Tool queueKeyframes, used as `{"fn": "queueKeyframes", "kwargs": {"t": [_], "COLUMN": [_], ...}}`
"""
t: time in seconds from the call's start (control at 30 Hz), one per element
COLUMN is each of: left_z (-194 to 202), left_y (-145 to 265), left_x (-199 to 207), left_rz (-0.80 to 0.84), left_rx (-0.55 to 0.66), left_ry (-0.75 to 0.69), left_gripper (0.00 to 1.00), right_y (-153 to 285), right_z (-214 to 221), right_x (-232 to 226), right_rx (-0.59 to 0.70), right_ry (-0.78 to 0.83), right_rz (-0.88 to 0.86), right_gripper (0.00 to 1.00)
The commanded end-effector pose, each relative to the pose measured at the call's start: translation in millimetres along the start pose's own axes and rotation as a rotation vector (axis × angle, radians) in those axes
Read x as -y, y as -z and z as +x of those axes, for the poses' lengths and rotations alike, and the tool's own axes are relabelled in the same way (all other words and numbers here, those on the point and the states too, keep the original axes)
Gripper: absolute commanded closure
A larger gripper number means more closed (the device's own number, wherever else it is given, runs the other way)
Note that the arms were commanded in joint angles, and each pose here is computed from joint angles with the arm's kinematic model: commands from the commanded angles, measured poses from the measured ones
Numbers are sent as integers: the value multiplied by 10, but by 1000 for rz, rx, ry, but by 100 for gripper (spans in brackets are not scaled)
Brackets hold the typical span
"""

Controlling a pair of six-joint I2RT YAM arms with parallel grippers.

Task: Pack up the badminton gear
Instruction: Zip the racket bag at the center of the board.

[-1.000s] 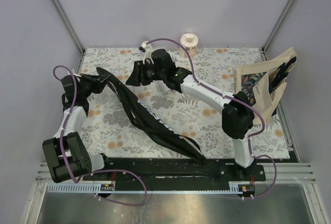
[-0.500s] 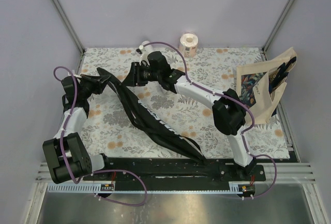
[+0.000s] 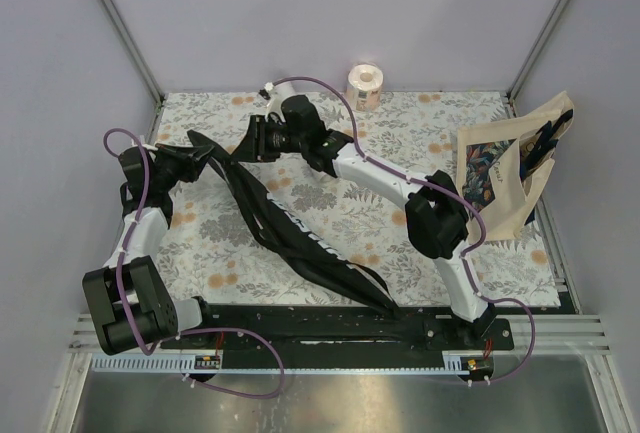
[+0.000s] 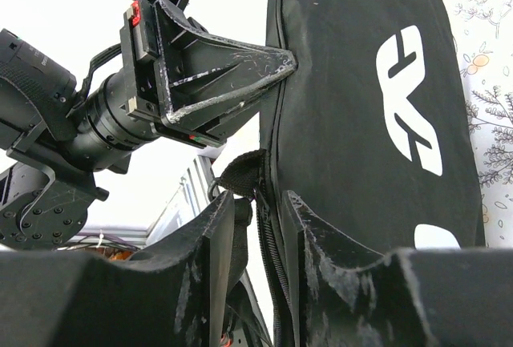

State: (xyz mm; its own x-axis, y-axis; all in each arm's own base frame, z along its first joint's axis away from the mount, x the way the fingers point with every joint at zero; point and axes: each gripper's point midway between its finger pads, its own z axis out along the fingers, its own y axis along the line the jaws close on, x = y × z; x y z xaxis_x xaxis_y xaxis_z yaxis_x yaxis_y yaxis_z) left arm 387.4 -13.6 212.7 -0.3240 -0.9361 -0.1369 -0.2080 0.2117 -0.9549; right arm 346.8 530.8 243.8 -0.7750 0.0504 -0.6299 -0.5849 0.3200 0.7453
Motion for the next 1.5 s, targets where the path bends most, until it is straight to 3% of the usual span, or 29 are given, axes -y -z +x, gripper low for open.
{"fn": "queueKeyframes", "kwargs": {"t": [0.0, 1.23, 1.33, 1.4, 1.47], "left_z": [58, 66, 60, 64, 68], "left_y": [19, -14, -10, -10, -9], "left_x": [10, -6, -11, -20, -32], "left_rz": [17, 6, 5, 2, -5], "left_rx": [-27, -23, -20, -21, -24], "left_ry": [-18, -2, -5, -1, -1], "left_gripper": [100, 100, 100, 100, 100], "right_y": [-31, -19, -16, -12, 18], "right_z": [-113, 68, 72, 66, 64], "right_x": [-213, -109, -110, -122, -142], "right_rx": [30, 19, 20, 21, 23], "right_ry": [32, 28, 30, 30, 31], "right_rz": [-35, 20, 23, 20, 20], "right_gripper": [63, 69, 80, 97, 100]}}
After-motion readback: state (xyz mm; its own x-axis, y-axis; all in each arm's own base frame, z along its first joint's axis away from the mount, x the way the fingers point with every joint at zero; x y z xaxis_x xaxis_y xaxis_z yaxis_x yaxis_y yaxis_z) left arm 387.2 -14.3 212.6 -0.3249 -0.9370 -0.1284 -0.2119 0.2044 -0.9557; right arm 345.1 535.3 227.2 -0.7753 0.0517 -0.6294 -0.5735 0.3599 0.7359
